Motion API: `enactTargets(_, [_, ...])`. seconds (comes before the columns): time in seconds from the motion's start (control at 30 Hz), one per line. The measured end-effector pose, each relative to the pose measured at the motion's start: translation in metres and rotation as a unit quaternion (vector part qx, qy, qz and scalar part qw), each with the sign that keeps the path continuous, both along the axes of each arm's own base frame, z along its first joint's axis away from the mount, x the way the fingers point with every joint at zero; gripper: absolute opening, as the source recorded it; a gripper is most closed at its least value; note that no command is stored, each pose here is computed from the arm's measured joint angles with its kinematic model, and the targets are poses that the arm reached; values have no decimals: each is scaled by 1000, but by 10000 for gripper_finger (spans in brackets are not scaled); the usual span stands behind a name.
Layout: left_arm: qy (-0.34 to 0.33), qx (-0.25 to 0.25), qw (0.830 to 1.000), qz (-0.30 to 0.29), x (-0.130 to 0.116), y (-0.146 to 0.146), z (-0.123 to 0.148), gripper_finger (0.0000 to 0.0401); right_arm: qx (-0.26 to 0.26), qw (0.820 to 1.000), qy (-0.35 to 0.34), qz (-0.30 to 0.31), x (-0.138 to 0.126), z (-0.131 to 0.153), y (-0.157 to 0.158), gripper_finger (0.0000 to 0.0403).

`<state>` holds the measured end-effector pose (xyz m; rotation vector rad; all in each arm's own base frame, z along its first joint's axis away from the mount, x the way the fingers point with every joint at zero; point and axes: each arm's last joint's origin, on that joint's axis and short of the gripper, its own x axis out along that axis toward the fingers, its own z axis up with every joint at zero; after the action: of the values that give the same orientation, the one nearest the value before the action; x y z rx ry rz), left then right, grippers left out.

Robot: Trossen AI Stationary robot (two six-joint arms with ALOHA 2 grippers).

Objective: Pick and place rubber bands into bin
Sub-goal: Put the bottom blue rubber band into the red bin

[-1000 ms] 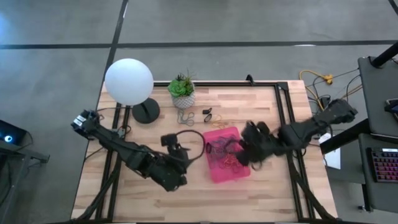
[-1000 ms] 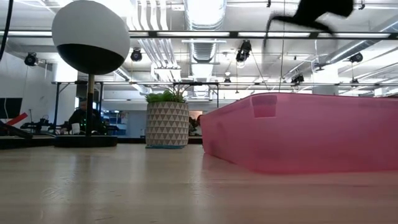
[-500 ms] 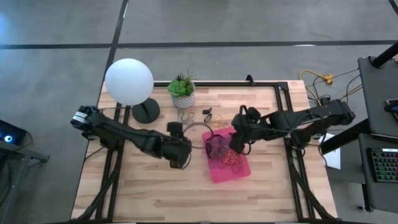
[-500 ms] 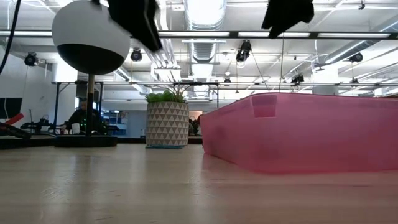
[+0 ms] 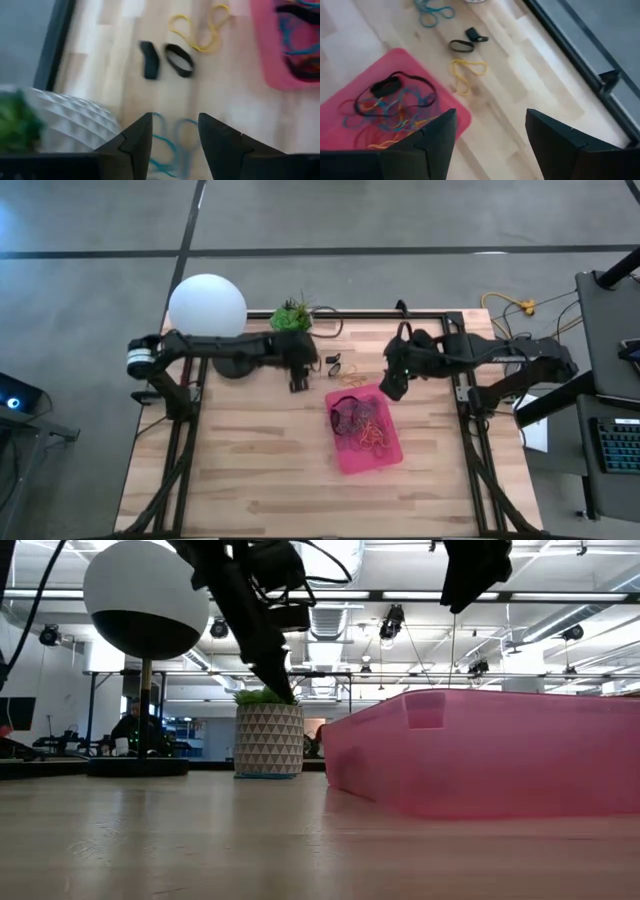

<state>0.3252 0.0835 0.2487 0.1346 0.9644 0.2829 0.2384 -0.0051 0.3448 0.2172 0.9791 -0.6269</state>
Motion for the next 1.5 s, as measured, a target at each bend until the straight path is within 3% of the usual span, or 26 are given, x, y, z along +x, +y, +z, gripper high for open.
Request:
enactTargets(0.27, [-17, 49, 998, 46, -3, 23, -2, 136, -5, 1000, -4, -31, -5, 4, -20, 224])
enactTargets(0.5, [-4, 103, 993, 51, 2, 3, -4, 134, -5, 998, -5, -62, -7, 4, -35, 224])
enactTargets(0.67, [5, 149, 987, 64, 6, -14, -11, 103, -7, 997, -2, -77, -8, 4, -43, 223])
enactTargets(0.73, [18, 118, 991, 63, 6, -16, -23, 83, -8, 997, -1, -78, -9, 3, -45, 224])
enactTargets(0.9, [53, -25, 998, 35, 6, -16, -51, 49, -12, 997, 7, -71, -9, 2, -47, 224])
enactTargets(1.03, [55, -25, 998, -14, 6, -15, -55, 45, 0, 998, 10, -63, -9, 0, -46, 223])
enactTargets(1.3, [47, -88, 995, -21, 2, 7, -63, 120, 4, 998, 27, -61, -9, -10, -45, 221])
enactTargets(1.5, [47, -92, 990, -95, 1, 8, -64, 166, 6, 997, 36, -61, -10, -15, -45, 221])
